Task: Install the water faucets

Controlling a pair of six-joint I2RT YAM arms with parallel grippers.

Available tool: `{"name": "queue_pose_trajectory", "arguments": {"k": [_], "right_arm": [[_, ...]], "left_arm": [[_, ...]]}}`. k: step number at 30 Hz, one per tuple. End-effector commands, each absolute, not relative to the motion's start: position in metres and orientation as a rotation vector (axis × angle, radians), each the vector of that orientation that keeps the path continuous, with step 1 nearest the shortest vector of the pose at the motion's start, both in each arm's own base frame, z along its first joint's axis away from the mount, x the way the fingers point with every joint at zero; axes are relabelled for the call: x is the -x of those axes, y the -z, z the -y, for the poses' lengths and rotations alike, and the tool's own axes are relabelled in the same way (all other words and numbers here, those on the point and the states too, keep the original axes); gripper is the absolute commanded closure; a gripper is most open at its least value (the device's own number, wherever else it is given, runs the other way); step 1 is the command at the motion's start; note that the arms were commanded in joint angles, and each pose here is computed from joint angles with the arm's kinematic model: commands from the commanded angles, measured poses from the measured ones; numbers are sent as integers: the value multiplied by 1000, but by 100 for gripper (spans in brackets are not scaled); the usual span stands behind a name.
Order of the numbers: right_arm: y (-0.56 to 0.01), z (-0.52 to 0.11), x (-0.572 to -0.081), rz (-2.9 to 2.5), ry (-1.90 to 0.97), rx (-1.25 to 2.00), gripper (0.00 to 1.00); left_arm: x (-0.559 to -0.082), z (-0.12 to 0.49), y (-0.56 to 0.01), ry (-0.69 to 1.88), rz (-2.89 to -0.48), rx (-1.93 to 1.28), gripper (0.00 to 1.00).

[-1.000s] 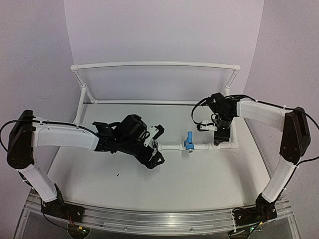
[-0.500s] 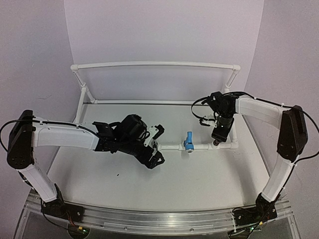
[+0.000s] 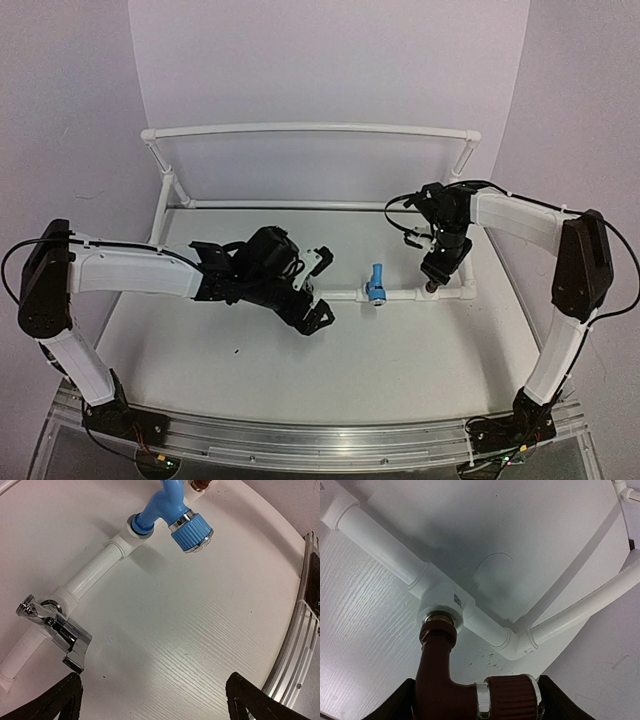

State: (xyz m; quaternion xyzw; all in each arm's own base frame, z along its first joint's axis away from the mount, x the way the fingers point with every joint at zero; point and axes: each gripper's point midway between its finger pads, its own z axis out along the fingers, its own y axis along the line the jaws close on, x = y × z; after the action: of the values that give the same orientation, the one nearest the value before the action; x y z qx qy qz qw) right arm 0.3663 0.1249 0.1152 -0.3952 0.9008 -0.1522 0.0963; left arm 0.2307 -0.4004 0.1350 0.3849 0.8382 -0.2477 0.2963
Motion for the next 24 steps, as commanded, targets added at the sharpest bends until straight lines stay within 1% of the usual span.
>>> {"name": "queue_pose_trajectory", "arguments": {"k": [1,3,6,9,15,20,24], "right_arm": [[-91,-143,-356,-2779,281,1031,72],[-93,-144,-356,-2776,276,1022,63],[-95,-144,-356,-2773,272,1016,57],[-98,-143,-357,-2772,270,1009,44],[-104,-142,-363,-2770,266,1008,26],[-110,-145,-364,-2763,235,1032,2],[-118,-145,-366,-2744,236,1028,2]], "left_arm": [[-240,409,-152,679,-2205,-989,0],[-240,410,-152,681,-2207,-986,0],[-240,411,-152,685,-2210,-984,0],[-240,411,-153,688,-2210,-984,0],[-240,411,-155,689,-2209,-986,0],[-239,411,-154,694,-2211,-988,0],[-238,412,-154,700,-2213,-990,0]]}}
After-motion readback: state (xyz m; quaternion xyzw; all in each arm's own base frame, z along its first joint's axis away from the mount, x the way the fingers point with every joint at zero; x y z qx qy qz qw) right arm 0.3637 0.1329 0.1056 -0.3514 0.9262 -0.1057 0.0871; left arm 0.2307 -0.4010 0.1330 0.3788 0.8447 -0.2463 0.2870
